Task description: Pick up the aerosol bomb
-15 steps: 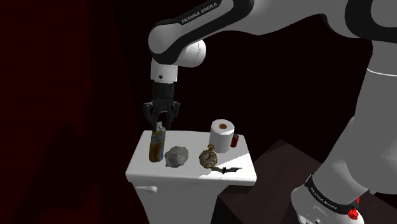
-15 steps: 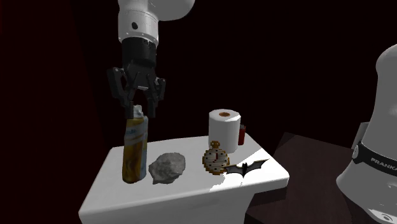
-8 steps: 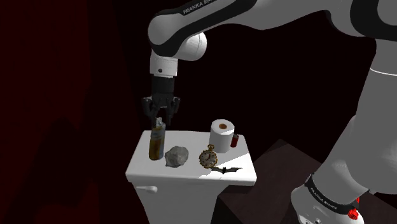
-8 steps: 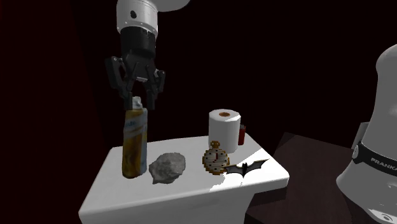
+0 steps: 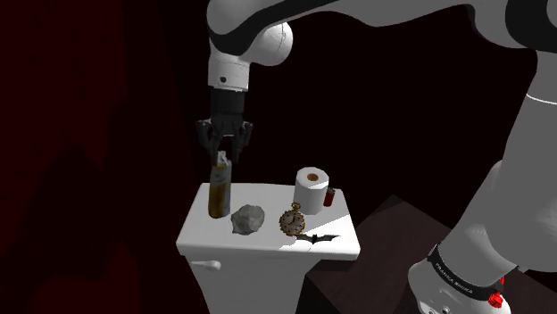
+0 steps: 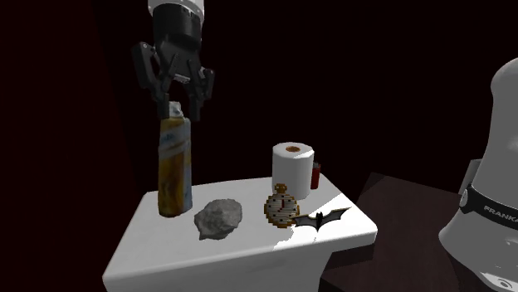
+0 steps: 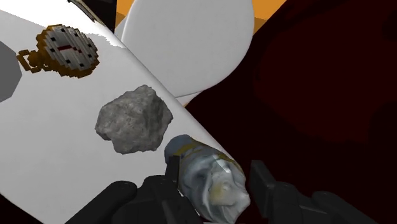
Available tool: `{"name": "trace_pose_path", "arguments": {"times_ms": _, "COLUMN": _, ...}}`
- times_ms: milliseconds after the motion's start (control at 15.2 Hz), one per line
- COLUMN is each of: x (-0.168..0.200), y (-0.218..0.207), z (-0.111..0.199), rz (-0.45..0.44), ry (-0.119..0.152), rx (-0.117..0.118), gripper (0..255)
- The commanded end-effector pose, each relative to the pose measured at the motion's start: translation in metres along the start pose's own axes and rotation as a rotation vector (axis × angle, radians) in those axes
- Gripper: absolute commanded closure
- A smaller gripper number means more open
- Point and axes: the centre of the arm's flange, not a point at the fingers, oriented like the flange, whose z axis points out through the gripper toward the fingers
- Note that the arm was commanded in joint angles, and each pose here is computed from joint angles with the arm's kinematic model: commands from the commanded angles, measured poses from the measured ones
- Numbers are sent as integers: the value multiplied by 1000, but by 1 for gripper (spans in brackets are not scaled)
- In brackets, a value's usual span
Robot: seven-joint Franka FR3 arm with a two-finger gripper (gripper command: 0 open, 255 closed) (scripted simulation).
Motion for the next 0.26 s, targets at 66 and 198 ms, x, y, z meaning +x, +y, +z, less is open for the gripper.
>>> {"name": "trace_pose_path", "arguments": {"times_ms": 66, "x": -3, "y": -6, "z": -15, "rz": 0, "ry": 0, "rx": 0, "gripper": 255}}
{"name": "trace_pose_path", "arguments": {"times_ms": 198, "x": -4, "y": -6, "z": -16, "rz": 0, "ry": 0, "rx": 0, "gripper": 255}}
